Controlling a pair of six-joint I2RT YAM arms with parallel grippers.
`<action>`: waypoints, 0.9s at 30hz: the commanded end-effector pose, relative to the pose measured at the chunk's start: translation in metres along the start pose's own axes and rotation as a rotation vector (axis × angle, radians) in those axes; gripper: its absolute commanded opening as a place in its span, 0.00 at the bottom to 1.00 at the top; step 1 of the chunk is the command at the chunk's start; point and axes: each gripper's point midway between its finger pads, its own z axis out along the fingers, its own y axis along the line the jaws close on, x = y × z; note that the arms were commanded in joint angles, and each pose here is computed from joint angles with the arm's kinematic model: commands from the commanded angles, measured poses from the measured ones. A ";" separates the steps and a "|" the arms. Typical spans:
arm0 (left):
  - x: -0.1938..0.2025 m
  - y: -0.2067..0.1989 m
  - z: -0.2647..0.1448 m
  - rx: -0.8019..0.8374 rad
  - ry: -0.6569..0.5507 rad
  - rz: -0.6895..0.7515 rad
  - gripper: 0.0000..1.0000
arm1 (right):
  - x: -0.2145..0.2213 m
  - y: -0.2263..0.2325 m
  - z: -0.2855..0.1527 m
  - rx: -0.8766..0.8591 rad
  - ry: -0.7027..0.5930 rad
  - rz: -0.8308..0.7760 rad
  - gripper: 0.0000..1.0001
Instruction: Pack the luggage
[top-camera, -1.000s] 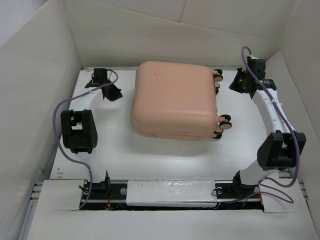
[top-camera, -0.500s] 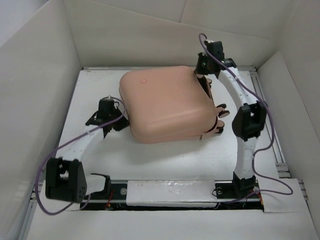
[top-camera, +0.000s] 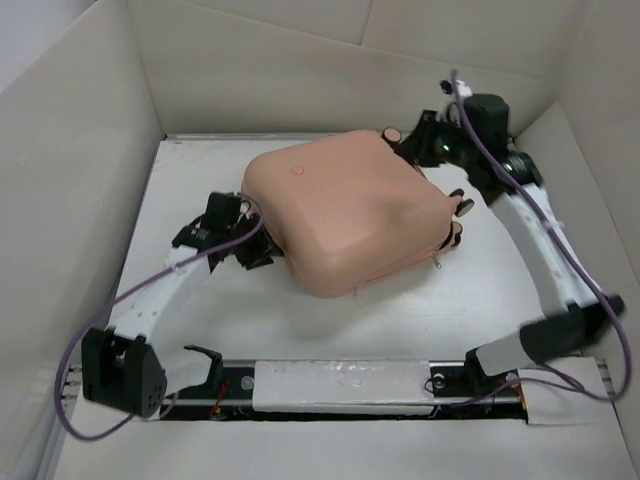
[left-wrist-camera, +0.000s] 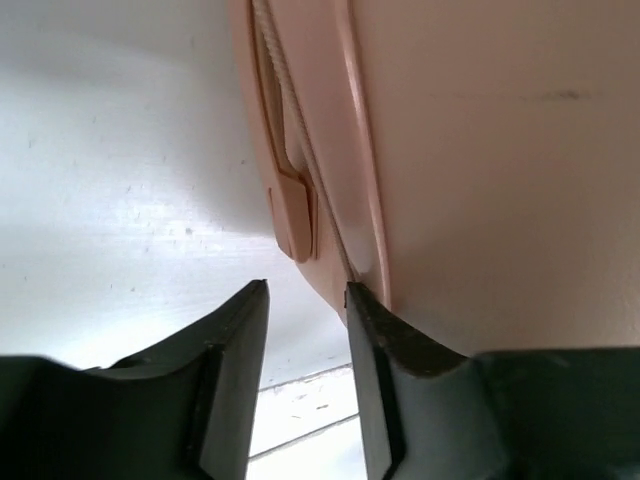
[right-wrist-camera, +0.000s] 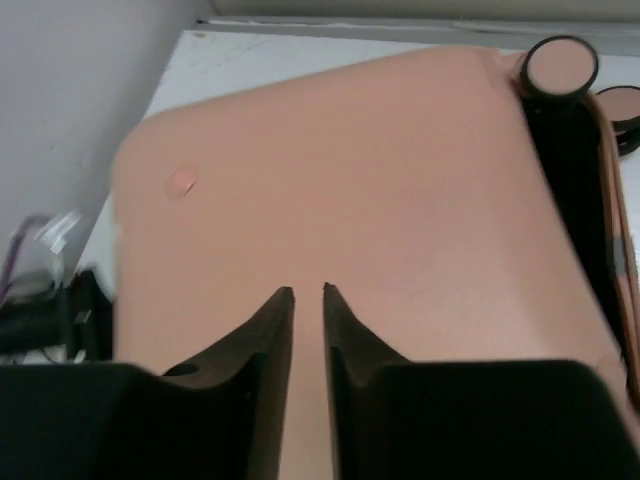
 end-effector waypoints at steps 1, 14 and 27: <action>-0.065 -0.110 -0.021 0.333 -0.142 0.122 0.36 | 0.007 0.038 -0.080 -0.057 -0.177 -0.114 0.21; -0.105 -0.017 -0.014 0.063 -0.302 0.077 0.32 | 0.193 -0.085 -0.151 0.488 -0.028 0.314 0.20; -0.108 -0.073 0.064 0.346 -0.090 0.114 0.33 | 0.163 -0.162 -0.133 0.707 -0.086 0.376 0.33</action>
